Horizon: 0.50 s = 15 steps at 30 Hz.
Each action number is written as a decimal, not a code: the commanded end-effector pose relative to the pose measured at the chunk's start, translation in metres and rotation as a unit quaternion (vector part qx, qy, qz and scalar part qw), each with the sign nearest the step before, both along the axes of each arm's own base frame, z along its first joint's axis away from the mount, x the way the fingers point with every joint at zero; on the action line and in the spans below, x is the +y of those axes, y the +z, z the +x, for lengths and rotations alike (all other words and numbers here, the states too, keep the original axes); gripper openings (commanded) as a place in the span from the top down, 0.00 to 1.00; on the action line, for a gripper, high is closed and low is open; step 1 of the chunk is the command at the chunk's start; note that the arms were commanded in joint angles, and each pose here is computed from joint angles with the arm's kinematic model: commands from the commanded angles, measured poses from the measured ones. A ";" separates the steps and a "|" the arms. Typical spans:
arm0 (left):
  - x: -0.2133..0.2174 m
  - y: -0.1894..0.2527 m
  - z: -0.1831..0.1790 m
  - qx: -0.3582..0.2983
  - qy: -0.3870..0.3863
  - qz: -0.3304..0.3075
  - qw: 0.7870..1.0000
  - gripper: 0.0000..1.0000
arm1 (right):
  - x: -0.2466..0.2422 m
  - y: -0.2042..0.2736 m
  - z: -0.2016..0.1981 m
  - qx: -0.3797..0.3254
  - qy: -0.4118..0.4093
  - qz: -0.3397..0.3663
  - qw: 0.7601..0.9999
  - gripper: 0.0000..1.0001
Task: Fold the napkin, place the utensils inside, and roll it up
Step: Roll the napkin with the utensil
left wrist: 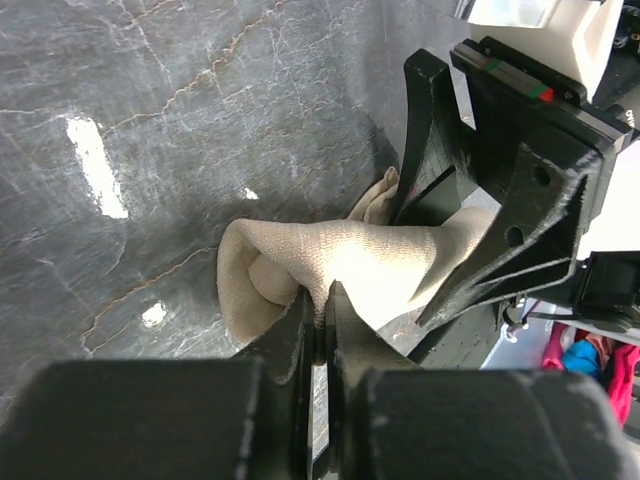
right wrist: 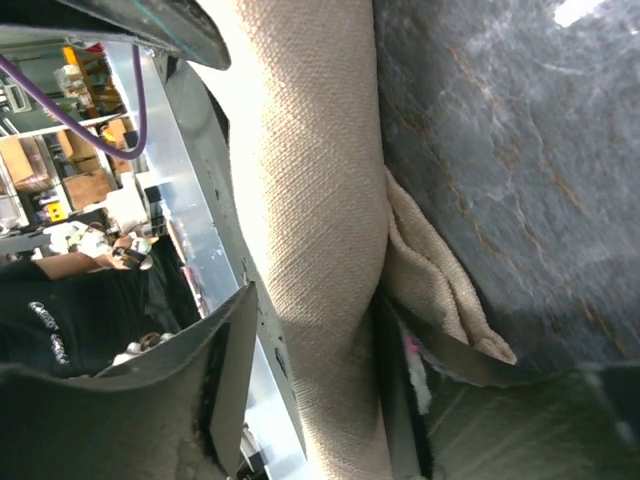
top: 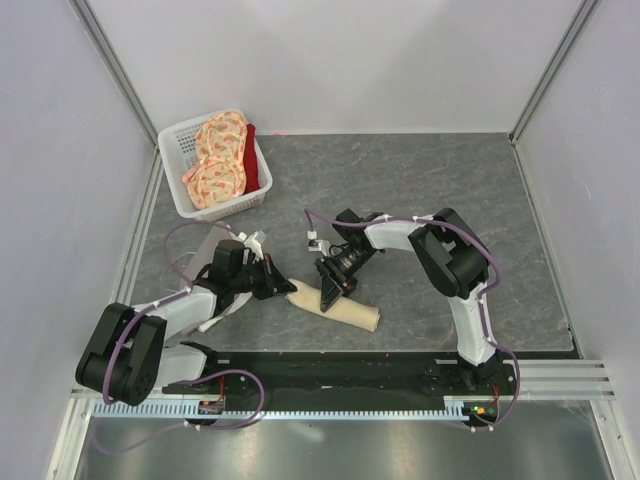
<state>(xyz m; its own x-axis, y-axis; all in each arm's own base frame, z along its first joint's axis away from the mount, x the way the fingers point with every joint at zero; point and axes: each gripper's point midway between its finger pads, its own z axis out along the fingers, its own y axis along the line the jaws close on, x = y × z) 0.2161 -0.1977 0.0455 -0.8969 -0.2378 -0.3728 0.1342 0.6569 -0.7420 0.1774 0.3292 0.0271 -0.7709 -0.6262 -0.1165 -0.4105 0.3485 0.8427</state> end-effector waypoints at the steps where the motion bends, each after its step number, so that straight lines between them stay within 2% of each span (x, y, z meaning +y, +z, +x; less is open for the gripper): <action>1: -0.004 0.007 0.005 -0.009 -0.002 -0.010 1.000 0.98 | -0.004 0.001 0.030 -0.094 -0.014 -0.028 0.995 0.41; 5: -0.001 0.000 0.007 0.011 0.009 0.008 1.000 0.98 | -0.003 0.028 0.047 -0.169 -0.031 -0.023 0.985 0.33; 9: -0.001 -0.005 0.007 0.038 0.008 0.018 0.999 0.98 | -0.012 0.056 0.065 -0.303 -0.041 -0.038 0.951 0.29; 11: 0.000 -0.009 0.007 0.051 0.008 0.024 0.998 0.98 | -0.011 0.064 0.067 -0.346 -0.039 -0.033 0.937 0.26; 15: -0.002 -0.013 0.009 0.074 0.007 0.029 0.997 0.98 | -0.007 0.063 0.049 -0.427 0.002 -0.055 0.903 0.22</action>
<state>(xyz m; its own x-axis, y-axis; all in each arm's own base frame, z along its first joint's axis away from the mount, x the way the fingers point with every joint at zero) 0.2231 -0.1990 0.0368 -0.9263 -0.2317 -0.2970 0.0614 0.6850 -0.7259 0.2282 0.3186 0.0952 -0.5855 -0.6003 -0.5448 -0.8106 0.4258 0.4020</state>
